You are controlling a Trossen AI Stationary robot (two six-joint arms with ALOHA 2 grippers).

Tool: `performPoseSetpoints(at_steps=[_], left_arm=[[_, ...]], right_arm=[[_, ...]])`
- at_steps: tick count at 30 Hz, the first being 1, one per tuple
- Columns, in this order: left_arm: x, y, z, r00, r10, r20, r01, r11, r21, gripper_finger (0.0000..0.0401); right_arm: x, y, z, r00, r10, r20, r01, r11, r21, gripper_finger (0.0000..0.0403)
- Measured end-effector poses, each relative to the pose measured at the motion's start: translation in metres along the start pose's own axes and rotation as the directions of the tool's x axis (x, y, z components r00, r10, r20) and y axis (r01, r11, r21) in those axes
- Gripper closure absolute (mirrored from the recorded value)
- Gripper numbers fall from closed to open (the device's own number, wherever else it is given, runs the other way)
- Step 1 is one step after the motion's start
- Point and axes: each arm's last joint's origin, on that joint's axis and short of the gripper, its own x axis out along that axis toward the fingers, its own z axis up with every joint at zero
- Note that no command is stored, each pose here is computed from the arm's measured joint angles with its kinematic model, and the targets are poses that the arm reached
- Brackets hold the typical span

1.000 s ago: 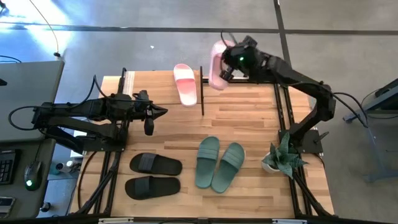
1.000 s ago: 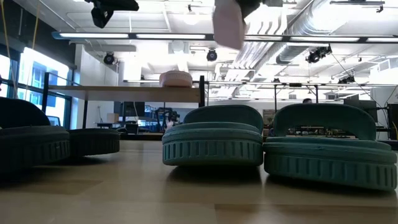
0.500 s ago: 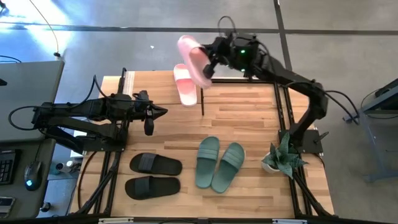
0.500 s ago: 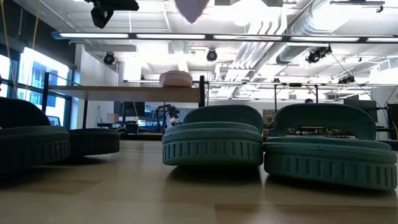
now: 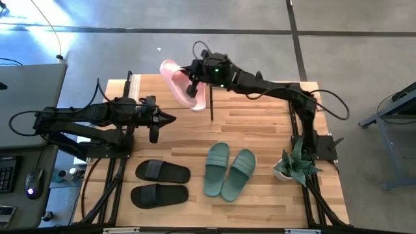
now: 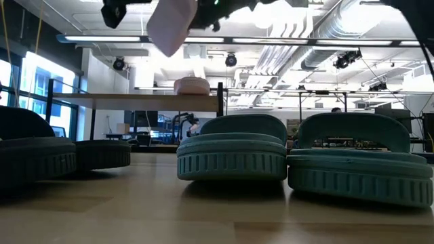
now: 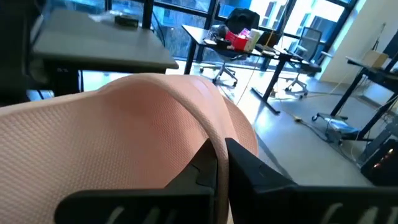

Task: Pick and place slides into the shelf
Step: Put the pink right slide on the shelf

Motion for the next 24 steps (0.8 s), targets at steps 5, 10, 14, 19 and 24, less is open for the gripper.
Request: performPoseSetpoints(at_steps=[5,10,14,19,24], left_arm=[[-0.006,-0.002,0.003,0.998,-0.059,0.022,0.059,0.998,-0.003,0.0396],[-0.022,-0.001,0.006,0.994,-0.076,0.075,0.077,0.997,-0.013,0.0396],[-0.033,0.0,0.008,0.991,-0.077,0.111,0.08,0.996,-0.025,0.0396],[-0.037,0.001,0.009,0.99,-0.064,0.127,0.068,0.997,-0.027,0.0396],[-0.035,0.001,0.008,0.991,-0.062,0.119,0.065,0.998,-0.027,0.0396]], right_arm=[[0.019,0.006,-0.018,1.0,-0.002,-0.005,0.002,0.998,-0.055,0.0403],[0.032,0.011,-0.038,0.997,-0.031,-0.069,0.022,0.992,-0.124,0.0403],[0.035,0.012,-0.04,0.997,-0.052,-0.064,0.042,0.987,-0.155,0.0403],[0.043,0.015,-0.049,0.996,-0.058,-0.073,0.044,0.983,-0.177,0.0403],[0.052,0.019,-0.061,0.995,-0.054,-0.081,0.038,0.981,-0.189,0.0403]])
